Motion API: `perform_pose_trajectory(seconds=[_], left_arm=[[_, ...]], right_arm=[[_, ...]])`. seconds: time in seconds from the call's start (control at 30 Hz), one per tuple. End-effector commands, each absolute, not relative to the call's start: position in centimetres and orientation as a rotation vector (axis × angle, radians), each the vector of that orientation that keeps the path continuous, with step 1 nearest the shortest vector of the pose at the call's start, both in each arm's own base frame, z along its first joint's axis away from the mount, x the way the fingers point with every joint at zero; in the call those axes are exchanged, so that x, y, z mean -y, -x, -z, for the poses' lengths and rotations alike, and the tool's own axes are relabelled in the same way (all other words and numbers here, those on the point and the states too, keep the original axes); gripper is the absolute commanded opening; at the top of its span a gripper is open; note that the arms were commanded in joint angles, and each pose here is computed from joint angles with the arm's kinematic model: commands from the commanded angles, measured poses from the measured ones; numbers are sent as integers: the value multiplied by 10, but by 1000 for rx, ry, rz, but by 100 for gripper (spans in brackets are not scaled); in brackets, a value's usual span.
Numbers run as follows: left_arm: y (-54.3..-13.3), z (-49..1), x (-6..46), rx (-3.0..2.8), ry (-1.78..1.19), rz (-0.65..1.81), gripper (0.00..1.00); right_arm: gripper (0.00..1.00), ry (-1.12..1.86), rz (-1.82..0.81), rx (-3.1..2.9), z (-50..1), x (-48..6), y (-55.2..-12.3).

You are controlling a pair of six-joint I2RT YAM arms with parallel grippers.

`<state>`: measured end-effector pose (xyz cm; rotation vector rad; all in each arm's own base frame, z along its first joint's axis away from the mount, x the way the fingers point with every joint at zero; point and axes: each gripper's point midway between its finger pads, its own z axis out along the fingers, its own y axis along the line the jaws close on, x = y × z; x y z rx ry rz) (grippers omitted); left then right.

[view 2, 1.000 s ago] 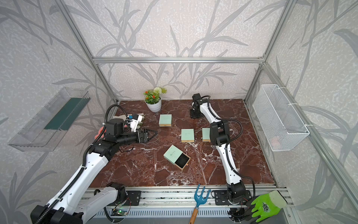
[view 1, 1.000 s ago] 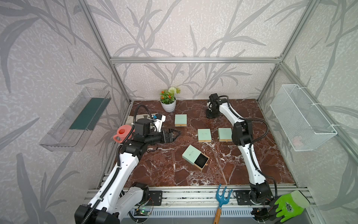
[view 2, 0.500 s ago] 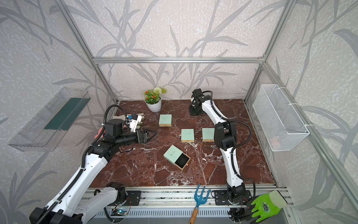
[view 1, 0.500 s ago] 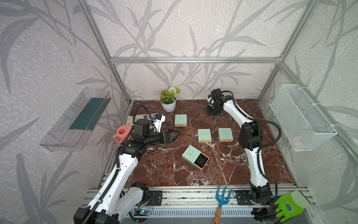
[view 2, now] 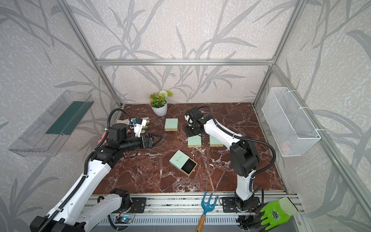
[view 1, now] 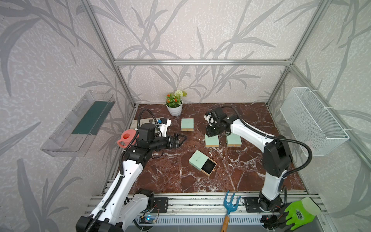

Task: Take out the earrings from the drawer-style jewelry box
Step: Place the earring at the center of the board.

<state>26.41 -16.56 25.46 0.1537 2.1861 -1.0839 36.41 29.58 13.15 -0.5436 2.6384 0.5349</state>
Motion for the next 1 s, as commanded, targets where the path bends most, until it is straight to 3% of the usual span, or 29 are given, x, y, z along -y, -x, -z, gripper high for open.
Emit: perform_pose_trajectory(seconds=[0.0,0.43,0.97], left_arm=[[-259,-247,170,-2229,-153,1064,99],[-240,-230,159,-2228,-94,1033,99],[-241,-220,161,-2289,-149,1046,99]], right_arm=[[5,556,-576,-2600,-133,-314,-350],[5,582,-487,-2714,-62,-330,-350],[5,596,-408,-2757,-38,-337,-361]])
